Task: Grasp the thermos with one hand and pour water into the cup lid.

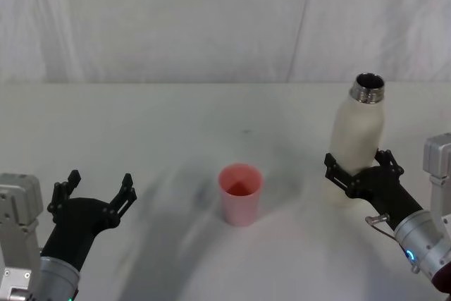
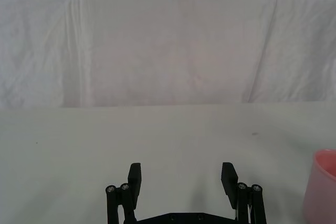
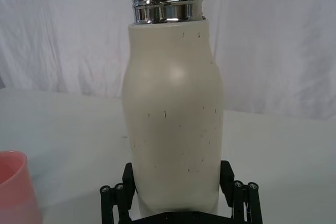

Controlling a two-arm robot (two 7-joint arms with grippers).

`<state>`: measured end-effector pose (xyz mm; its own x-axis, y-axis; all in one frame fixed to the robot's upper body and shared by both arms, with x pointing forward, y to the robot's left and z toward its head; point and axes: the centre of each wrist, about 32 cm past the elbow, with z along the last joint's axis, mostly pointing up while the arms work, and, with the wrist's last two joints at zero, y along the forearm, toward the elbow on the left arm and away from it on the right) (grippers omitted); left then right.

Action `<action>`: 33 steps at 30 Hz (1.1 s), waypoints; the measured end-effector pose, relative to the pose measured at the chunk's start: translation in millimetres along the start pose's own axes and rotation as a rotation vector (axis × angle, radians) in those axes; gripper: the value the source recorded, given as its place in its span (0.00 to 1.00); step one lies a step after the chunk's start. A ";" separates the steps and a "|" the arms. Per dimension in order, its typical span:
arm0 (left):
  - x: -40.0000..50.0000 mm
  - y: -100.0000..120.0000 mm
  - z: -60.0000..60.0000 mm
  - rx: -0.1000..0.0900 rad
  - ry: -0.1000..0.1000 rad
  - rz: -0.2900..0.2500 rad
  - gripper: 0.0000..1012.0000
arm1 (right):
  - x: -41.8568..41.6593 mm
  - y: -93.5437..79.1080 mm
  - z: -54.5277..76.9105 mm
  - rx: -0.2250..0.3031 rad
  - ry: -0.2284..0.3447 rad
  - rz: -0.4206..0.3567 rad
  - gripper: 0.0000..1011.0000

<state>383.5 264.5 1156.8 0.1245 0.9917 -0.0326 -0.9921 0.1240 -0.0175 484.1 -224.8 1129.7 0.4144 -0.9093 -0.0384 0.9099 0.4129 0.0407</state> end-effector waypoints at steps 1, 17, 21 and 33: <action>0.0 0.0 0.0 0.000 0.000 0.000 0.99 | 0.0 0.0 0.0 0.000 0.000 0.000 0.99; 0.0 0.0 0.0 0.000 0.000 0.000 0.99 | 0.0 0.0 0.1 0.000 0.000 -0.001 0.99; 0.0 0.0 0.0 0.000 0.000 0.000 0.99 | 0.0 0.0 0.0 0.000 0.000 -0.001 0.99; 0.0 0.0 0.0 0.000 0.000 0.000 0.99 | 0.5 -3.1 -2.1 -0.009 -0.001 0.007 0.99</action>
<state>383.5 264.5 1156.8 0.1245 0.9917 -0.0327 -0.9921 0.1240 -0.0176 481.5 -226.4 1127.5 0.4204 -0.9066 -0.0367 0.9072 0.4194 0.0319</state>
